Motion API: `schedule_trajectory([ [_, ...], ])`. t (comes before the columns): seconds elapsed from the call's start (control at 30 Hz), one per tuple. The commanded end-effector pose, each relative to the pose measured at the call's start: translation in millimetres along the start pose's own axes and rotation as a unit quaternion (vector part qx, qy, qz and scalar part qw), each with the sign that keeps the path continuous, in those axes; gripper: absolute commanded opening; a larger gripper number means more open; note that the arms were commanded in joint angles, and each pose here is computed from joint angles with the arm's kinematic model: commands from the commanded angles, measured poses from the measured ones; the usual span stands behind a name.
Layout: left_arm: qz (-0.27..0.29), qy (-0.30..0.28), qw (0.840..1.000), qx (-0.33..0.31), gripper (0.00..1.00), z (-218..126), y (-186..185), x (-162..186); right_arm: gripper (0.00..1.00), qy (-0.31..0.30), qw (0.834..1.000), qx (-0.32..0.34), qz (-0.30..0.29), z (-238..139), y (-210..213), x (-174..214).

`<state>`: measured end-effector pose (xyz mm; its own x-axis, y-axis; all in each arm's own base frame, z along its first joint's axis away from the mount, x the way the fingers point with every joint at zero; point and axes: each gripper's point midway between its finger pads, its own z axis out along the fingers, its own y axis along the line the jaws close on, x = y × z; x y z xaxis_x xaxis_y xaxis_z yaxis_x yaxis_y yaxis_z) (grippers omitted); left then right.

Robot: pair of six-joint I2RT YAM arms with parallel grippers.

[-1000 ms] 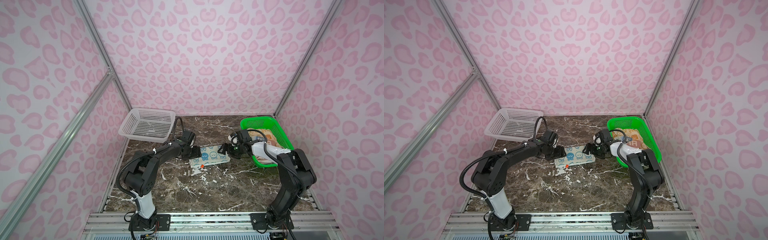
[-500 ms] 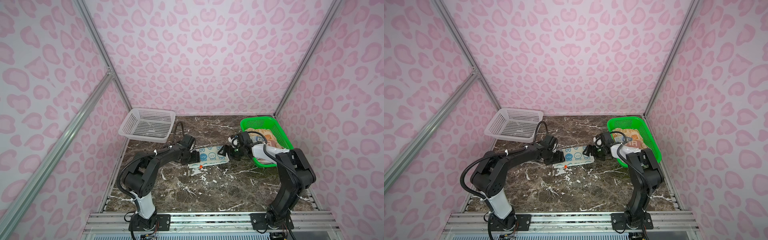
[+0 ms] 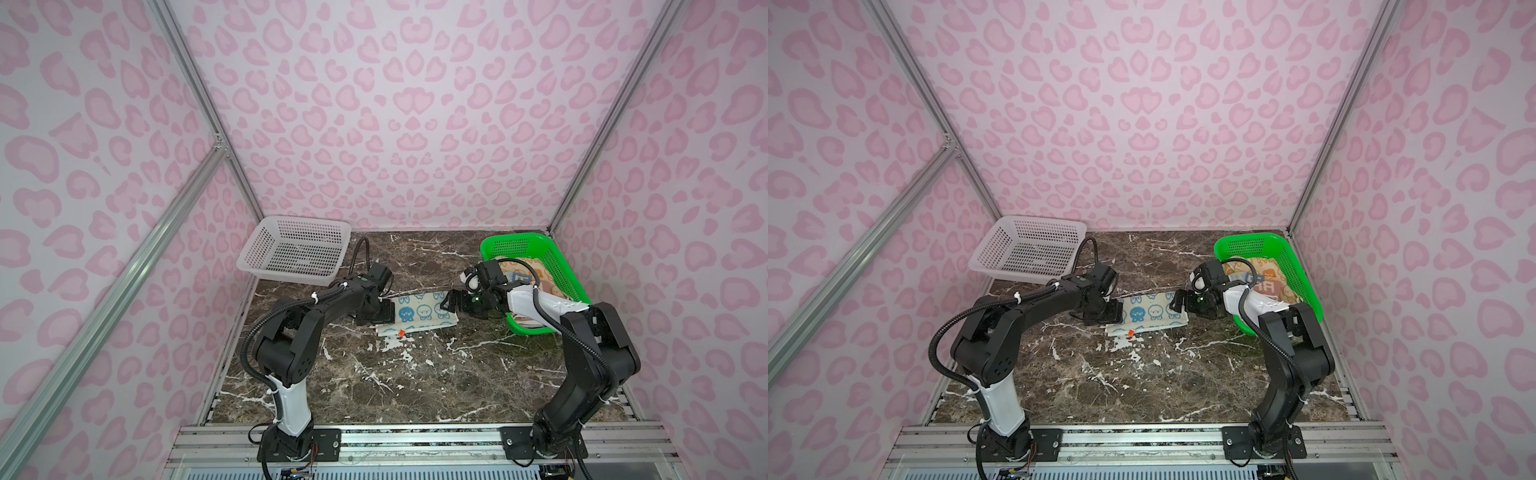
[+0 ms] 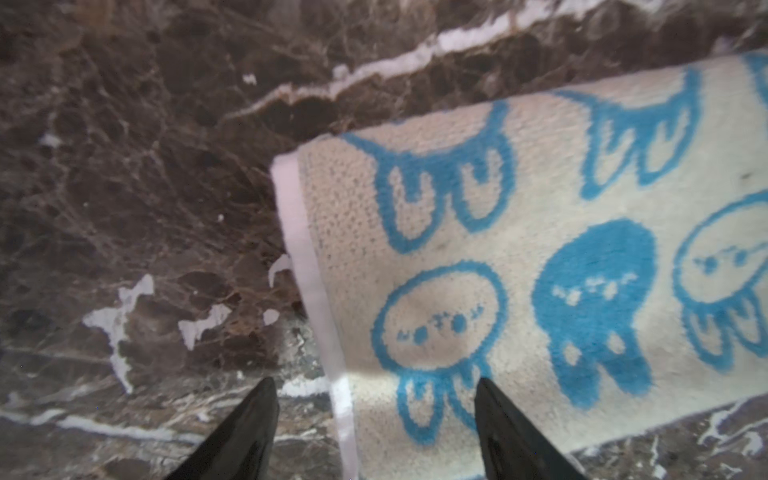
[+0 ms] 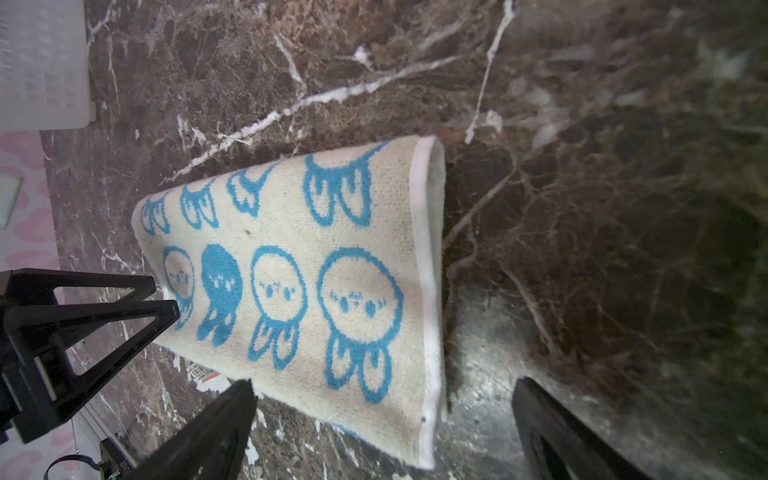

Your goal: Fold and stack the towels

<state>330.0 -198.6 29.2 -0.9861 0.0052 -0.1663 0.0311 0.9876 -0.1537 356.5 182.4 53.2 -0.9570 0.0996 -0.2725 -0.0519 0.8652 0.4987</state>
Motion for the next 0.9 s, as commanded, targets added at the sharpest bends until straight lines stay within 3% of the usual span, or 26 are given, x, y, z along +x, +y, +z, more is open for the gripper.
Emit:
schedule_trajectory([
  [0.0, -0.005, 0.017, 1.0, -0.014, 0.76, 7.7, 5.8, 8.1, 0.98, 0.016, 1.0, 0.018, 0.001, 7.6, -9.6, 7.6],
  [0.57, 0.006, 0.051, 0.999, -0.011, 0.71, 30.1, -7.3, 17.1, 0.98, 0.025, 1.0, 0.011, 0.003, 27.7, 2.3, 18.0],
  [0.87, 0.002, 0.046, 0.999, 0.006, 0.51, 46.0, -17.5, 14.6, 0.98, 0.031, 0.999, -0.005, 0.008, 34.0, 6.6, 24.6],
])
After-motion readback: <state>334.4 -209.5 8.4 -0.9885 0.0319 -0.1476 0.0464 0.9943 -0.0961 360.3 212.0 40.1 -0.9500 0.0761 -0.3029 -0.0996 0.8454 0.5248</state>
